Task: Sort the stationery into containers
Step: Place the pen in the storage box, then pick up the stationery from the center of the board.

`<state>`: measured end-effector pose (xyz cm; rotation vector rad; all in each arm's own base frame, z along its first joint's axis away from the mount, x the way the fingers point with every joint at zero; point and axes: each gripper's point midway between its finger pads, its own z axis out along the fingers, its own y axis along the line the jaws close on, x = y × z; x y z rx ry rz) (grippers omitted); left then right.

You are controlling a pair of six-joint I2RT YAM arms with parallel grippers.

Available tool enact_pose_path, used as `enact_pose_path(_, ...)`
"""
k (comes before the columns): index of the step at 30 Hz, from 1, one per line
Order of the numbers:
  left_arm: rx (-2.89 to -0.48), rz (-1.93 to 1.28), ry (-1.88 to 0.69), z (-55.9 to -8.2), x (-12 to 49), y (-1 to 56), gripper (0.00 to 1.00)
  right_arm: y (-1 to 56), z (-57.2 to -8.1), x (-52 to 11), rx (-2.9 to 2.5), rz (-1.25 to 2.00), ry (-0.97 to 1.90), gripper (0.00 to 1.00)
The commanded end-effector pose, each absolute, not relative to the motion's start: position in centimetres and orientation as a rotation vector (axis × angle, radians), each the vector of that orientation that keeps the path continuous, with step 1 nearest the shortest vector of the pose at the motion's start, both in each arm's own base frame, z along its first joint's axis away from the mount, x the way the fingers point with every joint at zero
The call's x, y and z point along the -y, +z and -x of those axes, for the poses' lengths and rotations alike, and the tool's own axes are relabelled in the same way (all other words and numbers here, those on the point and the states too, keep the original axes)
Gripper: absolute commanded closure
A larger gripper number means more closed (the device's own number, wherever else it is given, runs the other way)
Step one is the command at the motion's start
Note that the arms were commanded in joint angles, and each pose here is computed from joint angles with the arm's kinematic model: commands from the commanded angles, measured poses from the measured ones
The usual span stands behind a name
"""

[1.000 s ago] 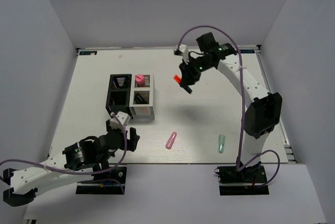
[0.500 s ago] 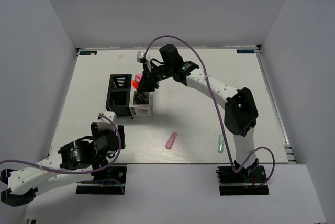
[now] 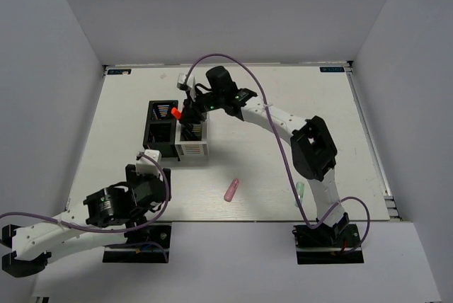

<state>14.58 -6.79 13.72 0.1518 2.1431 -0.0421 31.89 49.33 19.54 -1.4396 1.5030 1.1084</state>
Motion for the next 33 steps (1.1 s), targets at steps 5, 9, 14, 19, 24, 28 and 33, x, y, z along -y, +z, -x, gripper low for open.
enact_pose_path(5, -2.109, -0.169, -0.093, -15.1, 8.3, 15.3, 0.14, 19.8, -31.7, -47.7, -1.455, 1.497, 1.017, 0.37)
enact_pose_path(9, -2.113, -0.229, -0.112, -15.3, 9.8, 15.2, 0.19, 22.4, -31.0, -47.5, -1.43, 1.477, 1.038, 0.28)
enact_pose_path(14, -2.15, -0.45, -0.167, -15.3, 14.5, 14.4, 0.67, 27.7, -29.3, -45.8, -1.476, 1.368, 1.132, 1.0)
enact_pose_path(19, -2.131, -0.606, -0.317, -15.2, 19.8, 14.4, 0.91, 31.6, -29.2, -40.5, -1.635, 1.195, 0.939, 1.0)
enact_pose_path(24, -2.116, -0.679, -0.373, -16.2, 24.9, 13.5, 0.53, 23.9, -34.7, -28.3, -2.095, 0.904, 0.329, 0.31)
enact_pose_path(28, -2.109, -0.759, -0.346, -17.3, 28.8, 11.9, 0.19, 13.0, -29.0, -20.0, -2.541, 0.894, 0.271, 1.0)
enact_pose_path(33, -2.145, -0.833, -0.311, -18.2, 32.2, 10.0, 0.18, 11.3, -25.2, -15.9, -2.561, 0.761, 0.365, 0.94)
